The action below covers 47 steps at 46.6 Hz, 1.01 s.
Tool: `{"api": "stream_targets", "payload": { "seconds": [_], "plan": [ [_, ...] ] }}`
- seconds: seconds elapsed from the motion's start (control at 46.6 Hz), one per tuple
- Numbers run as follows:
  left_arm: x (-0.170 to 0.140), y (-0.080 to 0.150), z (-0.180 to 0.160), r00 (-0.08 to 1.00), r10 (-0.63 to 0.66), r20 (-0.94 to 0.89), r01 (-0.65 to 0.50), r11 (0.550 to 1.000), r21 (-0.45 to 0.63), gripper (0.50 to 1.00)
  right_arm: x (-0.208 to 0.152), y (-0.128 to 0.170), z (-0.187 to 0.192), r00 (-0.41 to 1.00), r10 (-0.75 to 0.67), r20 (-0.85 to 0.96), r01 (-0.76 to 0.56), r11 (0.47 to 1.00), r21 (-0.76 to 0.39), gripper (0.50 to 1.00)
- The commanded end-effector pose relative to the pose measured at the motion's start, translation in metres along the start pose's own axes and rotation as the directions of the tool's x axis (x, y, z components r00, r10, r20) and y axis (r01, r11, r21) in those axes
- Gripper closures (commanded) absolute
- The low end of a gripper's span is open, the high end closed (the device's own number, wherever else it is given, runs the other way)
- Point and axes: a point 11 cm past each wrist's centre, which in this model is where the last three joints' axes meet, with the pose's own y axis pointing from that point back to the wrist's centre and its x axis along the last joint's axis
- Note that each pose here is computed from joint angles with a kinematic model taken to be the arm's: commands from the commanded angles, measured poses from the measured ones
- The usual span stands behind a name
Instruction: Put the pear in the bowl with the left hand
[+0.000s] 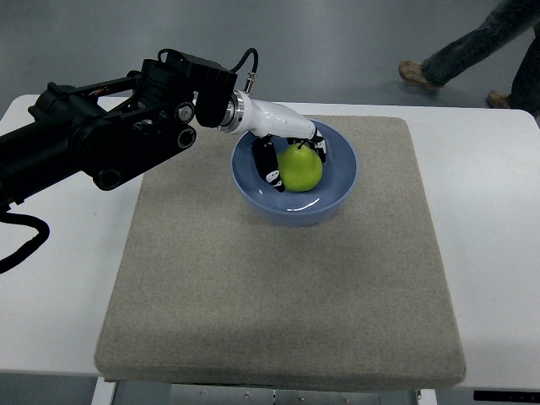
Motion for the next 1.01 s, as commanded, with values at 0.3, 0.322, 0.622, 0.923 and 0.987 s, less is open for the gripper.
{"api": "stream_targets", "payload": {
  "seconds": [0.3,0.322,0.622,0.923,0.987],
  "plan": [
    [0.001,0.005,-0.007,0.996,0.019,-0.082,-0.02,1.0,-0.017,0.504,0.0,0.0,0.0,1.0,0.0,0.0,0.0,1.0,0.0,0.574],
    [0.003,0.007,-0.008,0.994,0.027,-0.107,-0.03,0.999,-0.023,0.504,0.0,0.0,0.0,1.0,0.0,0.0,0.0,1.0,0.0,0.574],
    [0.05,0.037,-0.023,0.789,0.152,-0.596,-0.297,0.942,-0.153,0.504,0.0,0.0,0.0,1.0,0.0,0.0,0.0,1.0,0.0,0.574],
    [0.049,0.064,-0.098,0.25,0.142,-0.958,-0.545,0.838,-0.018,0.504,0.0,0.0,0.0,1.0,0.0,0.0,0.0,1.0,0.0,0.574],
    [0.046,0.068,-0.106,0.146,0.114,-0.983,-0.586,0.81,0.007,0.504,0.0,0.0,0.0,1.0,0.0,0.0,0.0,1.0,0.0,0.574]
  ]
}}
